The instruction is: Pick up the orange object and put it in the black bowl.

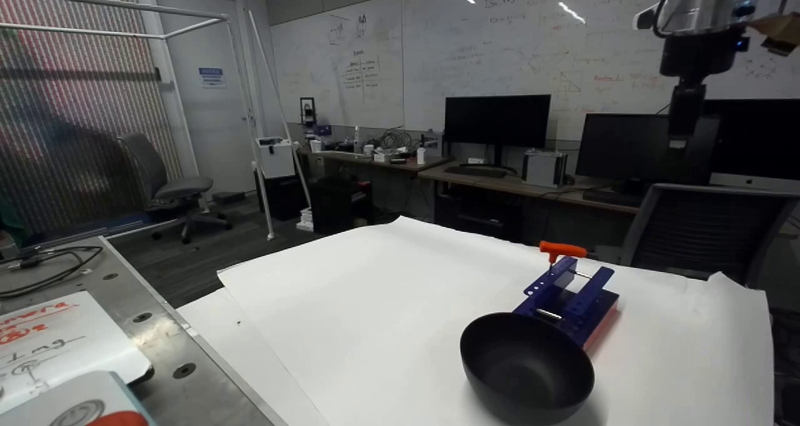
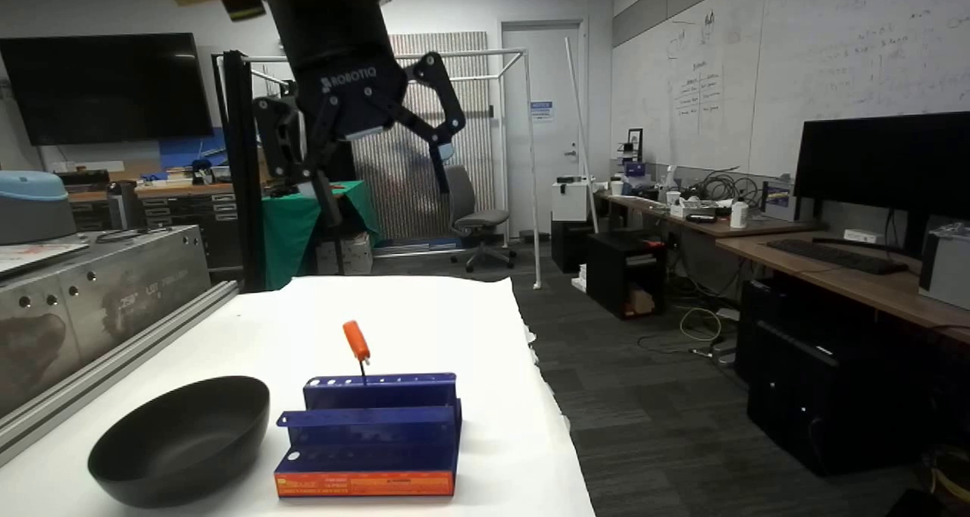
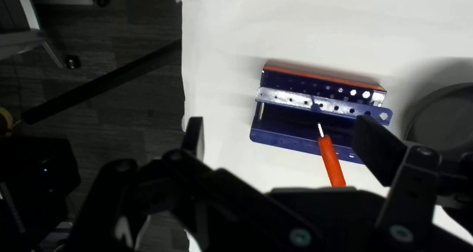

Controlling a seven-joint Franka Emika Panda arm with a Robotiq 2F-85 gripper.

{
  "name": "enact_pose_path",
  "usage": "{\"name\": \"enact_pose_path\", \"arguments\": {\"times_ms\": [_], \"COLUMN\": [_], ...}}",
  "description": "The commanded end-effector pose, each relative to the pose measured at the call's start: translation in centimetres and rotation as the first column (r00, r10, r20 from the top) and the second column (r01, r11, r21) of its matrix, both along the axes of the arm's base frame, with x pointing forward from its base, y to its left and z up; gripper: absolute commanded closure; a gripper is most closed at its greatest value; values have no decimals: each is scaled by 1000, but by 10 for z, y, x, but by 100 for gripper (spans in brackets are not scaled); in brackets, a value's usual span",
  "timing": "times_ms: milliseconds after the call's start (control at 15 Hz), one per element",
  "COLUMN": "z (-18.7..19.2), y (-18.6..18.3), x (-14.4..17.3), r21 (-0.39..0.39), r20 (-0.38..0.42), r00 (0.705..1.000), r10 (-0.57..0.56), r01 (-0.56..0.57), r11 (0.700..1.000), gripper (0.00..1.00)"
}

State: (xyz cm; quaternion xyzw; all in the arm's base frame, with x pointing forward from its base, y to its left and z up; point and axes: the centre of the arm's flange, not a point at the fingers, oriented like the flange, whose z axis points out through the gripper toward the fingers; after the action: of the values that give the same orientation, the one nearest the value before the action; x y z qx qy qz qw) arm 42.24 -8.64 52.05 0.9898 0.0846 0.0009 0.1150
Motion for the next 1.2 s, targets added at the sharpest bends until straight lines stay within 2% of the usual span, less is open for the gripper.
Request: {"name": "enact_pose_path", "arguments": {"times_ms": [0,133,333,600,800,1133], "z": [-18,-39,-72,-110,-137,-165], "y": [1,4,6,12,23,41], "x": [57,76,97,108,112,116], "r21": [126,218,360,485,504,467], "r20": [14,-1,-67,-120,-130,-81], "r00": [995,989,973,951,949,961], "r10": [96,149,222,285,287,265], "r01": [-97,-145,-184,-194,-186,-199], "r11": [987,965,915,853,843,862], "gripper": [0,0,0,0,0,0]}}
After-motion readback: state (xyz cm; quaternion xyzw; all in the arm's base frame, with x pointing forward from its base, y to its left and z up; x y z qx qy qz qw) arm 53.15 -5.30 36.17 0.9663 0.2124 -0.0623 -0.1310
